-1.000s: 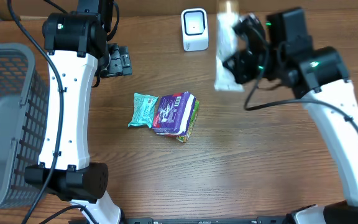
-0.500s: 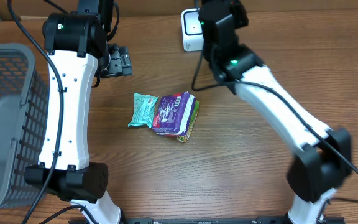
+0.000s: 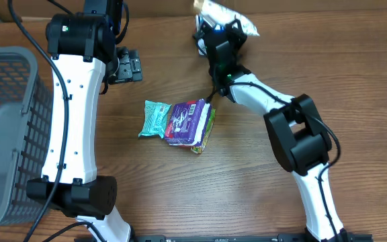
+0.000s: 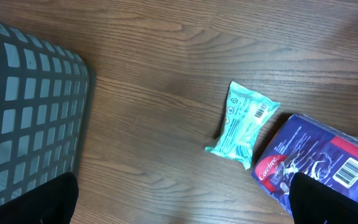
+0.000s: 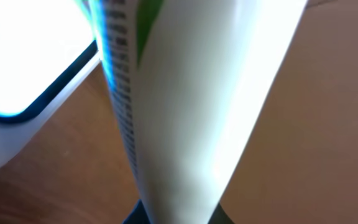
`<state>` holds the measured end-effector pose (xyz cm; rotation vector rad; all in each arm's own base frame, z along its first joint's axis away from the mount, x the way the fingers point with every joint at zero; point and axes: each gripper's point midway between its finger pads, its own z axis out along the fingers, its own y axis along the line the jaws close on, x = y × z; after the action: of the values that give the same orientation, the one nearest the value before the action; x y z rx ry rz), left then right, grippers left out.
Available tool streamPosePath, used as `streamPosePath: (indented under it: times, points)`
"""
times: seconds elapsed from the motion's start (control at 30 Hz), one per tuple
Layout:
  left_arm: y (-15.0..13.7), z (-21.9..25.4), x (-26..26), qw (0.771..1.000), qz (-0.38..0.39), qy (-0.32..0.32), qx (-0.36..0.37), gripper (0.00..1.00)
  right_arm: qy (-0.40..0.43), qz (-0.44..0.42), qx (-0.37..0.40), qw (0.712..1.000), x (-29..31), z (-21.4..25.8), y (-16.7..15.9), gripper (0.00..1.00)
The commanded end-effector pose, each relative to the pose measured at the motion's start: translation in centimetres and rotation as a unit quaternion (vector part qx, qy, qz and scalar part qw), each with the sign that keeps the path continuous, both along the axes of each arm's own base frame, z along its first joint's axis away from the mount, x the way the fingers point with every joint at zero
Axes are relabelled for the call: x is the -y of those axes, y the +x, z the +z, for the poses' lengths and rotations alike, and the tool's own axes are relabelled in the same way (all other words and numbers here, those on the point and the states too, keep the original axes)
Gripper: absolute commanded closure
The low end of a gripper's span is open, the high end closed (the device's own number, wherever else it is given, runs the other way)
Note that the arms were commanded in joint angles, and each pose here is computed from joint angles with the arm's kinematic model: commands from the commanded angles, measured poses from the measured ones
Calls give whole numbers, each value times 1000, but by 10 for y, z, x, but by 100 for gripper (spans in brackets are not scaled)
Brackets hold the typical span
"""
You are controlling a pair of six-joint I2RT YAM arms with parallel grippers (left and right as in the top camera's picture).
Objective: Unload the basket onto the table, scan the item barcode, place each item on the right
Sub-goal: 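Turn the tube's barcode toward the white scanner with the right gripper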
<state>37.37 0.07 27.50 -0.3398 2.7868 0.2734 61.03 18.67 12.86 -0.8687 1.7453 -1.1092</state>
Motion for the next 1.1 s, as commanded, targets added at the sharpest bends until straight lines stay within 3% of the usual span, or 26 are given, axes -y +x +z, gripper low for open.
streamPosePath:
  times: [0.0,0.8,1.07]
  points:
    - [1,-4,-2,1000,10,4,-4,0,9,-5,25,1000,7,20,8,96]
    - [1,-4,-2,1000,10,4,-4,1,16,13,23,1000,-18,18,0,96]
    - [1,-4,-2,1000,10,4,-4,1,79,5,39,996,-31,80,-29,96]
